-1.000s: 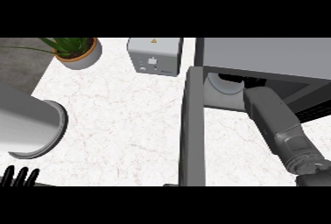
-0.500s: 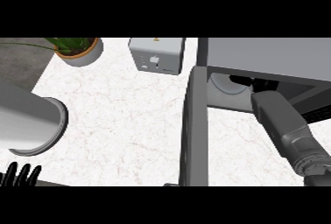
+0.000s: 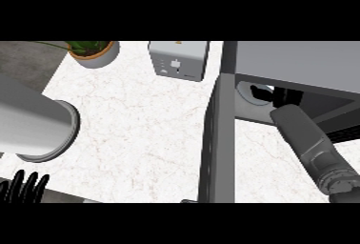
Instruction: Pick up the milk, place it into the microwave and close the microwave
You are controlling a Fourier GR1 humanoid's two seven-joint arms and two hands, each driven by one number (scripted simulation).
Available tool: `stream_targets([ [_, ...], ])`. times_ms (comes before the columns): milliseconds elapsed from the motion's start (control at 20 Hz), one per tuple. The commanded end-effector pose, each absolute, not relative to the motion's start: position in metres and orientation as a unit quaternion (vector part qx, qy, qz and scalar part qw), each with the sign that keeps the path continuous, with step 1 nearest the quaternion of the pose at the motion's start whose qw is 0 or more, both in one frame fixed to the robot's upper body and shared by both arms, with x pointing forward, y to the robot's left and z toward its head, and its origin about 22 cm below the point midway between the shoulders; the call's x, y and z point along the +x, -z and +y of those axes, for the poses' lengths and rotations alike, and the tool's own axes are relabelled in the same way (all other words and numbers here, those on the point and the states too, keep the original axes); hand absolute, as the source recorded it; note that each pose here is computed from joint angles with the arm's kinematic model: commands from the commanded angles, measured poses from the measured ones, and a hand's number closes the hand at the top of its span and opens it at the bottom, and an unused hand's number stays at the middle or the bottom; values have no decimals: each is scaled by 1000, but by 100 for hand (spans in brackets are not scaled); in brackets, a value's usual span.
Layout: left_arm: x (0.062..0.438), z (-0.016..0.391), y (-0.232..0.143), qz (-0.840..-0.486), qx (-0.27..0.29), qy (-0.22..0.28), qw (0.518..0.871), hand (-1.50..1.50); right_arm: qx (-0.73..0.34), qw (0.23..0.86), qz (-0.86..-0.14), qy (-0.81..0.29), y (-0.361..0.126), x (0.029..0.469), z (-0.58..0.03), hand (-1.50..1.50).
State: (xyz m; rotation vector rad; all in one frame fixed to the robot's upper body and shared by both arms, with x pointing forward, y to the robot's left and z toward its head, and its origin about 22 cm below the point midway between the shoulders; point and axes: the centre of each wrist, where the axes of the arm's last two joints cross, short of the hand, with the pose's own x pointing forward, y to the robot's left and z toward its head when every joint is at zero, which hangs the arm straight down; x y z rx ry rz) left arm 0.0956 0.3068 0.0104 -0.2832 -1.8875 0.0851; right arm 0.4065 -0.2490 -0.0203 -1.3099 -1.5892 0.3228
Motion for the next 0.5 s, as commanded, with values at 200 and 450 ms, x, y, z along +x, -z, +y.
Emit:
stream_targets([
  [200, 98, 308, -4, -803, -120, -37, 583, -150, -453, 519, -698, -197, 11, 417, -211, -150],
  [450, 105, 306, -5, -811, -119, -31, 572, -150, -409, 528, -715, -206, 12, 416, -184, -150],
])
